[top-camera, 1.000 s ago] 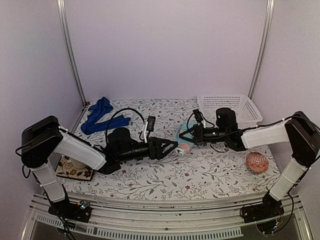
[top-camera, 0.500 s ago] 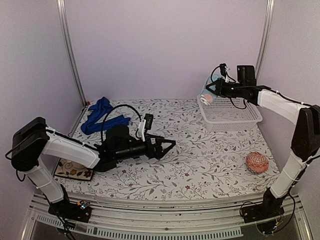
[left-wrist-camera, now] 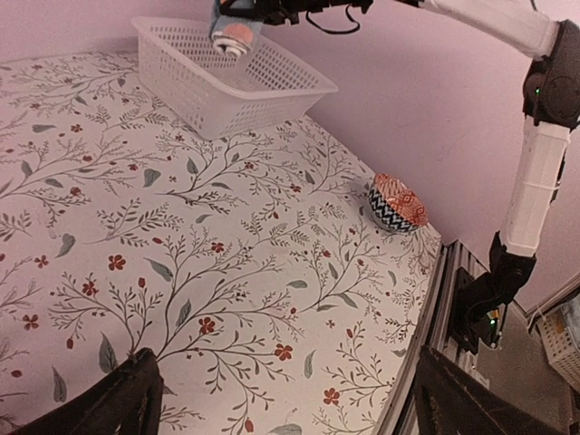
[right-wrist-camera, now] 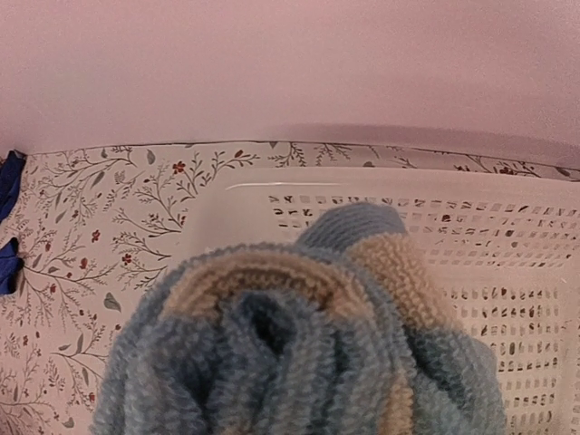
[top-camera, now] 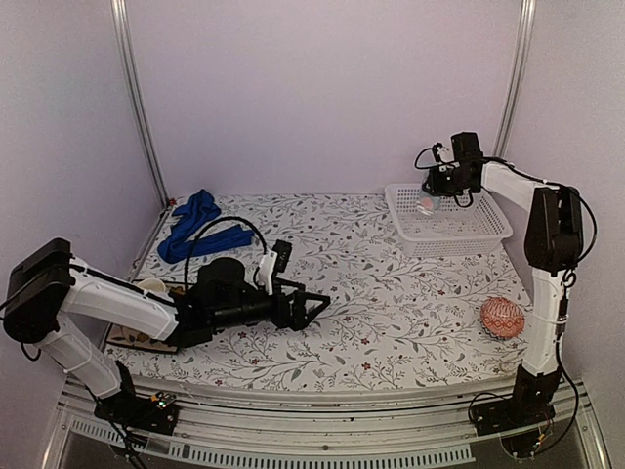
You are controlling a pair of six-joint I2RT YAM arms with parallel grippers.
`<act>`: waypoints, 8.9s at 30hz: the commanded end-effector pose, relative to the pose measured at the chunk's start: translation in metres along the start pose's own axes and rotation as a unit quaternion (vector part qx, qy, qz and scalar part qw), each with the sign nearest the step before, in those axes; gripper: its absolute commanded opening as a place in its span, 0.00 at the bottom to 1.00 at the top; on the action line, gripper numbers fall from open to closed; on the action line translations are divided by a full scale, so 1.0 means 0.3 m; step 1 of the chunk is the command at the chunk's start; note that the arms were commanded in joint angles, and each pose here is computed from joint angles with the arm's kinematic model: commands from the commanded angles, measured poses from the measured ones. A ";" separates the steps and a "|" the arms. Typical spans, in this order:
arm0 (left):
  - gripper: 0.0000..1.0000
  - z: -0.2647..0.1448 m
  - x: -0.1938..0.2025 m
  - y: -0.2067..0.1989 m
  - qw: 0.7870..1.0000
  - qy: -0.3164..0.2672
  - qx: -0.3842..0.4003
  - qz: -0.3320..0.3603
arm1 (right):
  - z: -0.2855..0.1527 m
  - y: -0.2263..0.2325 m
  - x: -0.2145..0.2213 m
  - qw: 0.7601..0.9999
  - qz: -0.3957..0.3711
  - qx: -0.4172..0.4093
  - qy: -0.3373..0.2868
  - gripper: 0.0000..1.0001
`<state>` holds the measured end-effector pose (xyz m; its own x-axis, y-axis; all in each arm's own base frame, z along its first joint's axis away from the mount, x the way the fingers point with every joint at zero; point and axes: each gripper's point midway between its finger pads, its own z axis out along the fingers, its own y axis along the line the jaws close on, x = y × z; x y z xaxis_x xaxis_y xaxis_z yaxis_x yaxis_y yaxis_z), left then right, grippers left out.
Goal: Roll the towels
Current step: Place the towel in the storage box, then move the towel to the center of the board.
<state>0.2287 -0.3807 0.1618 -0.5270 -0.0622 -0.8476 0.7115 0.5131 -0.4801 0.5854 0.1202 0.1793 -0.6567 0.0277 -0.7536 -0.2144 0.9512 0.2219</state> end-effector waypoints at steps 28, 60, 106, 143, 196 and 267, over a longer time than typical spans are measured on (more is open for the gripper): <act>0.97 -0.050 0.081 0.006 0.997 0.043 -0.008 0.060 | -0.170 -0.210 0.485 0.960 -0.052 0.072 0.265 0.04; 0.97 0.006 0.147 -0.039 0.996 0.065 0.049 0.042 | 0.002 0.157 0.507 0.923 0.036 -0.309 0.225 0.12; 0.97 0.031 0.202 -0.036 0.993 0.100 0.060 0.036 | 0.038 -0.009 0.486 0.962 -0.032 -0.069 0.263 0.70; 0.97 0.019 0.149 -0.038 0.994 0.085 0.046 0.049 | -0.100 0.030 0.327 0.977 -0.067 -0.033 0.202 0.79; 0.94 -0.215 -0.250 1.294 0.858 0.059 -0.486 -0.152 | -0.552 0.874 0.587 0.940 -0.257 -0.217 -0.058 0.99; 0.00 0.330 0.244 0.062 0.982 0.131 -0.124 -0.056 | -0.608 0.727 0.906 0.960 -0.240 -0.119 0.083 0.91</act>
<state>0.2697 -0.4218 0.0396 -0.7483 0.0946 -0.6566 0.4564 0.7917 -0.4062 0.2296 0.3007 0.1463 -0.4563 -0.4969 -0.7381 -0.7553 0.6549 0.0261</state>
